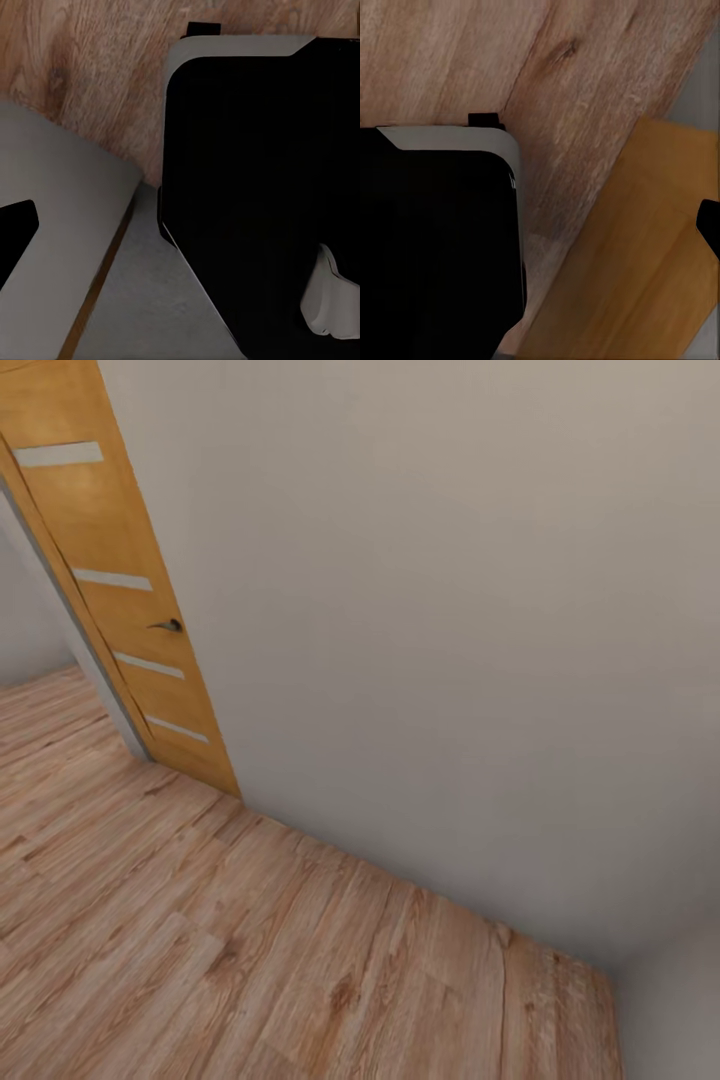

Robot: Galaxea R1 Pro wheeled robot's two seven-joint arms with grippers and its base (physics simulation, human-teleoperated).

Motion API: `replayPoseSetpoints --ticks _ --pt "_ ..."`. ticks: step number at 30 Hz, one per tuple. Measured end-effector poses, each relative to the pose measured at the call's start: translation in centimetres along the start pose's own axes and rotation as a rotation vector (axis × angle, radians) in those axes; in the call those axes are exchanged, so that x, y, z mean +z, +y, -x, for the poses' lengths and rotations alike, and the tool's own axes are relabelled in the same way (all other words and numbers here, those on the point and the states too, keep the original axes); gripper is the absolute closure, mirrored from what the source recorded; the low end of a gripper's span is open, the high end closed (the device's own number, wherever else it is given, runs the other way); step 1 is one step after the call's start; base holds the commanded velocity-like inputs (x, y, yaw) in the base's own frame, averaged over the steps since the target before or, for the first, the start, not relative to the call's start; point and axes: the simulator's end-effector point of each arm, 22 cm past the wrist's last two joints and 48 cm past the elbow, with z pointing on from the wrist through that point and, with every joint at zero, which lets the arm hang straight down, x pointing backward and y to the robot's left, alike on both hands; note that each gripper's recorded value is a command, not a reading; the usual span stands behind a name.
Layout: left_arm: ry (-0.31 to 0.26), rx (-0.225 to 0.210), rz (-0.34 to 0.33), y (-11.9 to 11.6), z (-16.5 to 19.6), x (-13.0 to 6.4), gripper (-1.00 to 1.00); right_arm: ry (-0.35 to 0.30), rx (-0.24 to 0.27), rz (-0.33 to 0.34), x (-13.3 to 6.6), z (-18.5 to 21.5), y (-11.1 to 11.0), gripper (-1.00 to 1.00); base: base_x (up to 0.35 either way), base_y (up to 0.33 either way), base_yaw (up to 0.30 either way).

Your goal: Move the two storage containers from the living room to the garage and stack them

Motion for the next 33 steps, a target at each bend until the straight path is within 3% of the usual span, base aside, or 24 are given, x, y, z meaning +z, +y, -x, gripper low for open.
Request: replayPoseSetpoints --ticks 6,22,33 --pt "0.001 0.000 0.000 -0.02 -0.01 0.00 -1.00 0.000 0.000 0.000 0.01 0.00 0.00 -1.00 0.247 0.000 0.000" --pt "0.000 0.000 0.001 0.05 0.05 0.02 -1.00 0.003 -0.001 0.000 -0.01 -0.03 0.15 -1.00 0.010 0.000 0.005" --pt "0.001 0.000 0.001 0.07 0.01 0.02 -1.00 0.006 0.000 -0.003 0.00 -0.08 0.02 -1.00 0.000 0.000 0.235"
